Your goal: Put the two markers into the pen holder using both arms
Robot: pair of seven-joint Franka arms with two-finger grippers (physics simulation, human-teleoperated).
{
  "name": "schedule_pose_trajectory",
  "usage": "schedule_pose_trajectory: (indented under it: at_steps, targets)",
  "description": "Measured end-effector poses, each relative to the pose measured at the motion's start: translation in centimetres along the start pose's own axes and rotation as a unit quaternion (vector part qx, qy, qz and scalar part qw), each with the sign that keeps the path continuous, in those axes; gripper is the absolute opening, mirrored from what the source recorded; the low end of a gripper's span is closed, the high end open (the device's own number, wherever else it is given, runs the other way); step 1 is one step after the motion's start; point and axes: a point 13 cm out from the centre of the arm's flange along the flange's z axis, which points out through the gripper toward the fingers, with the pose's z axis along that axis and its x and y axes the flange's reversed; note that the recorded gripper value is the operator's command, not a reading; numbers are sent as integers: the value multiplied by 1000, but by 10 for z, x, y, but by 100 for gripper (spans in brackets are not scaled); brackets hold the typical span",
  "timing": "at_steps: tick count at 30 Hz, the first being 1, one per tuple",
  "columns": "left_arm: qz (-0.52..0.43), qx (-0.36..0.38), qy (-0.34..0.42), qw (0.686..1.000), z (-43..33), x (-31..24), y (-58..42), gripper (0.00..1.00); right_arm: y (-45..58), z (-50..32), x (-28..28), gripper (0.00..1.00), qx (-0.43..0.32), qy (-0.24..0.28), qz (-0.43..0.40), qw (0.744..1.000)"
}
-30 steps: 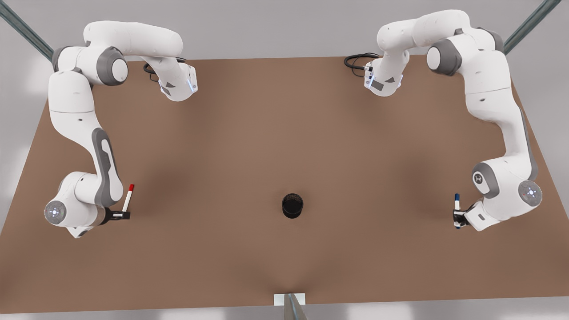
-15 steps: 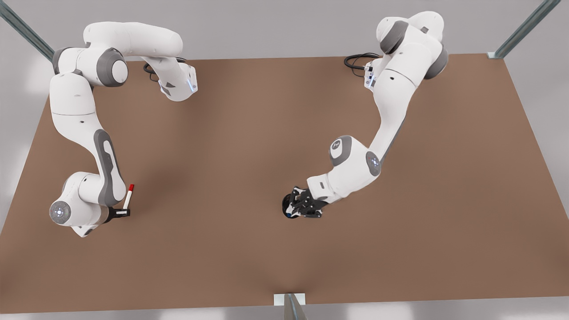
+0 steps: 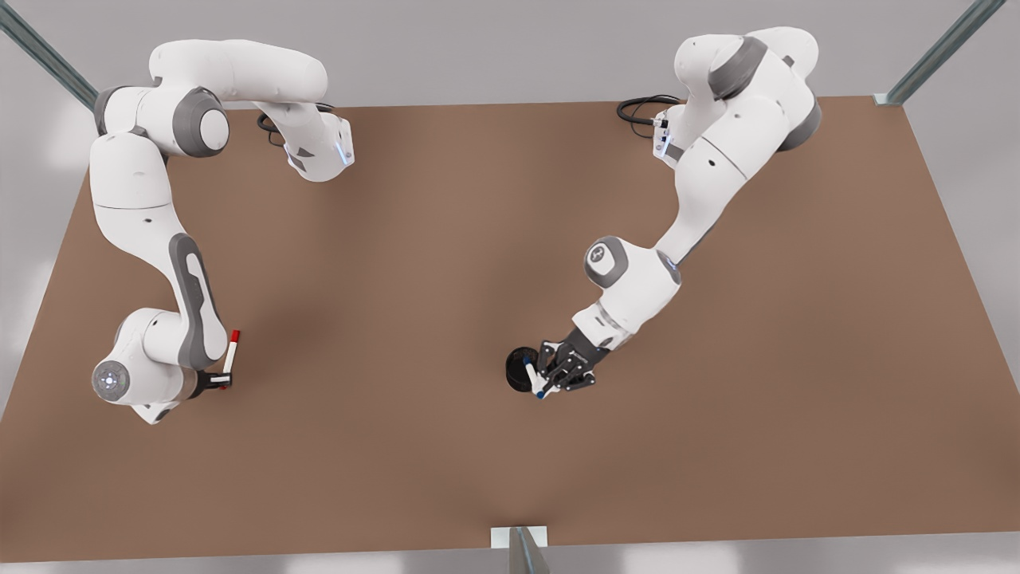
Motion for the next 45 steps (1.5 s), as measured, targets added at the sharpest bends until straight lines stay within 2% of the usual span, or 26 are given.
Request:
schedule_pose_trajectory:
  at_steps: [2,7,13,14,15,16,17,21,23,25,28,29,31,33,35,36,39,45]
  targets:
    - [10,-7,-1,1000,2,9,4,21,1,-1,0,21,-1,-1,-2,1000]
    - [35,-19,-5,999,5,25,10,21,10,-29,-8,21,-1,-16,-11,1000]
    - [73,-29,-20,997,14,37,12,21,73,-167,-28,21,3,-93,-61,994]
    - [79,-30,-23,996,14,36,12,25,87,-184,-28,21,3,-102,-71,992]
    - [86,-30,-24,996,15,38,10,35,98,-200,-28,21,4,-110,-79,991]
    - [92,-30,-21,995,16,44,8,98,109,-215,-28,21,3,-118,-87,989]
    - [97,-30,-19,995,17,50,6,100,118,-230,-27,21,1,-127,-91,988]
    - [117,-22,-17,993,23,72,-23,100,158,-274,-26,21,-18,-156,-109,982]
    - [108,-35,-31,993,10,45,2,100,185,-290,-27,21,-34,-169,-122,978]
    - [82,-51,-49,994,-31,-25,59,100,203,-300,-29,21,-51,-178,-127,975]
    - [77,-93,-63,991,-157,-180,196,100,240,-312,-32,21,-71,-193,-146,968]
    - [104,-99,-39,989,-189,-211,208,100,257,-319,-32,21,-76,-201,-156,964]
    - [150,-135,44,978,-262,-232,215,100,291,-334,-30,21,-84,-218,-178,956]
    - [177,-199,135,954,-333,-227,209,100,323,-343,-29,21,-91,-231,-197,948]
    - [151,-284,213,922,-404,-198,203,100,358,-353,-26,21,-100,-246,-219,939]
    - [126,-298,237,916,-431,-180,194,100,377,-356,-25,21,-105,-253,-230,934]
    - [59,-300,289,907,-462,-139,186,100,425,-368,-22,21,-118,-280,-257,918]
    - [-9,-294,362,885,-452,-90,178,100,494,-358,-26,21,-136,-315,-286,895]
